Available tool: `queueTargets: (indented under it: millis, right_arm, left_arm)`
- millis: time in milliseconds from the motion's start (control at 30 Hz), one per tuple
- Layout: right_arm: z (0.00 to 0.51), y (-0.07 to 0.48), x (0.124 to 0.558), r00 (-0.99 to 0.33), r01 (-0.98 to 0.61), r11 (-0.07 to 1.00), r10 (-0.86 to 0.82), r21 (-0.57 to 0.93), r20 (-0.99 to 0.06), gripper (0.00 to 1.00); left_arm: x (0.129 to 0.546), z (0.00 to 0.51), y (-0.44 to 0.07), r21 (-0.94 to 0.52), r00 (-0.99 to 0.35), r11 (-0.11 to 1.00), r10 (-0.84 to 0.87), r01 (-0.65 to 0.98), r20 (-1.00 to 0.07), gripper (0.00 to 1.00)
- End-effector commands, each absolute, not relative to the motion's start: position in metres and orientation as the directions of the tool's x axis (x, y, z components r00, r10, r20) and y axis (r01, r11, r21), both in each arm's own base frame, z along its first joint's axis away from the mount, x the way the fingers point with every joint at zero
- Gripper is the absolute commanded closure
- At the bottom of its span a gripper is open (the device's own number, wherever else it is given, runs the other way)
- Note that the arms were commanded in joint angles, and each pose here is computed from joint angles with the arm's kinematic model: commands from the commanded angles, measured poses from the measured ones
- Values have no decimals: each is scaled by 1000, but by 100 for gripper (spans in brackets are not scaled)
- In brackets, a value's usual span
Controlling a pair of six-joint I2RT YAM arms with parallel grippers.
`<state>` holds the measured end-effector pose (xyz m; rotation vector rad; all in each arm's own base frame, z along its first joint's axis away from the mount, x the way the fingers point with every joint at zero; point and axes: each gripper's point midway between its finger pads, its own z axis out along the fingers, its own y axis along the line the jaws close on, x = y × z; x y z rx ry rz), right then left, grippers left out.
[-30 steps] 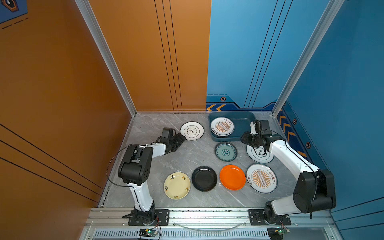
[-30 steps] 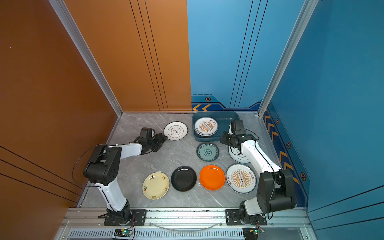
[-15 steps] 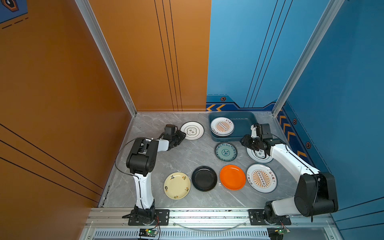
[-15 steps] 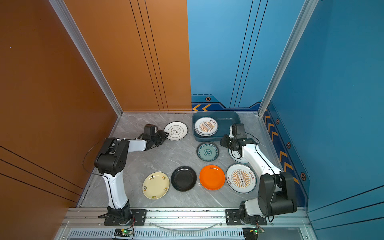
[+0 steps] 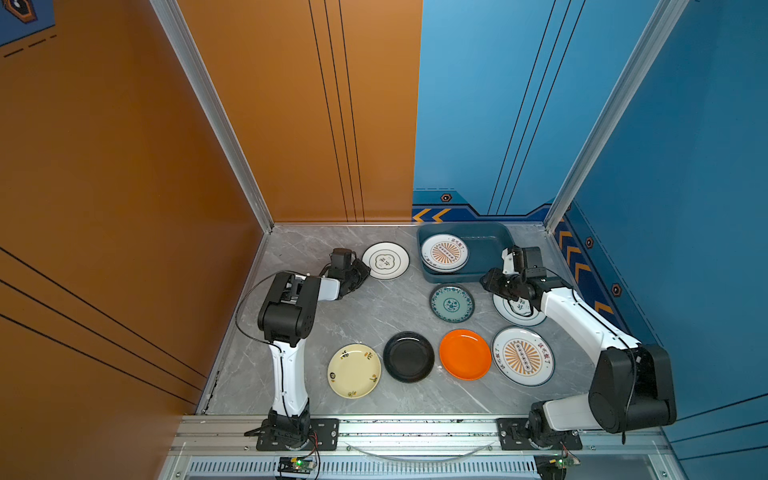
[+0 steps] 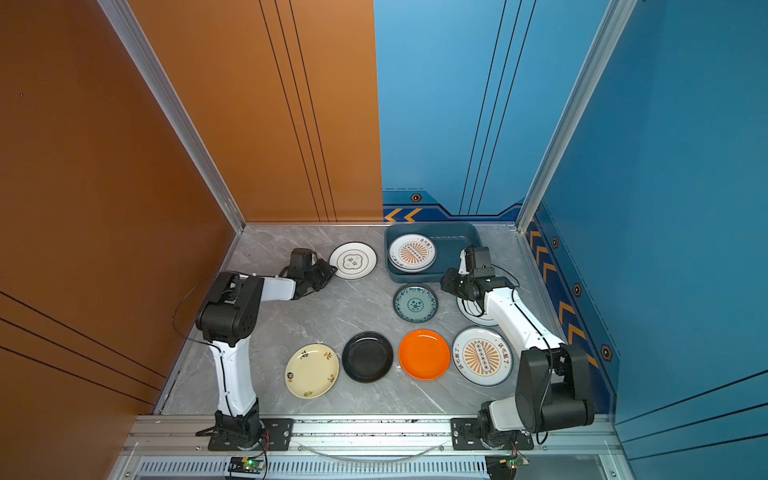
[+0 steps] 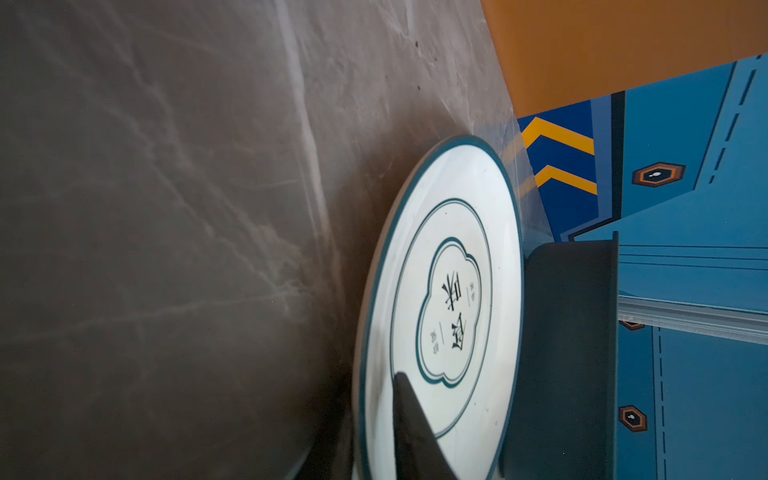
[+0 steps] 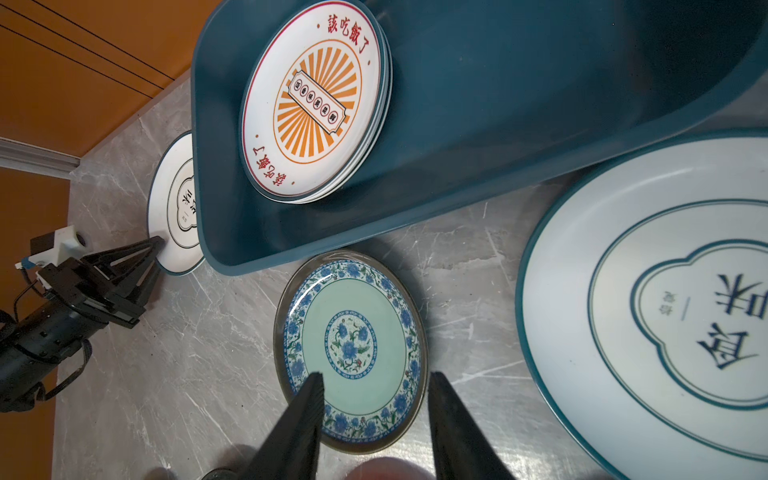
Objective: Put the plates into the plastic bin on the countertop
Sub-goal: 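Grasp the cloud-motif white plate's edge with the left gripper while the right gripper returns, then tilt the cloud-motif plate up with the left gripper while the right gripper grasps its rim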
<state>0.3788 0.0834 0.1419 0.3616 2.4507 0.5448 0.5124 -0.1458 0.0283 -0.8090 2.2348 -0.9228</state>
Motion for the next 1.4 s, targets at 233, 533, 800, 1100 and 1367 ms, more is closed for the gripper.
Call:
queueTargets:
  millis: [233,533,800,1100,1367]
  right_arm:
    - [145,87,379,-781,119,866,383,485,-493,56]
    - [154,104,382,-788,45,826,376,562,-488,51]
    - [167,132,386,-792,-48,721,393,691,-466,39]
    - [175,173,385,-834,-152,624,335,767,-438,24]
    - [172,206,376,-868,-203,569,272,797,-416,23]
  left_arm:
    - [466,-43,-130,-623,-706,630,-687,-463,-170,100]
    - [467,1,-129,-681,-717,624,-666,-383,-207,100]
    - [444,49,-127,-717,-733,625,-636,-309,-239,100]
    - [411,102,-136,-790,-750,576,-613,-210,-248,100]
    - [370,145,-161,-842,-786,531,-558,-90,-268,100]
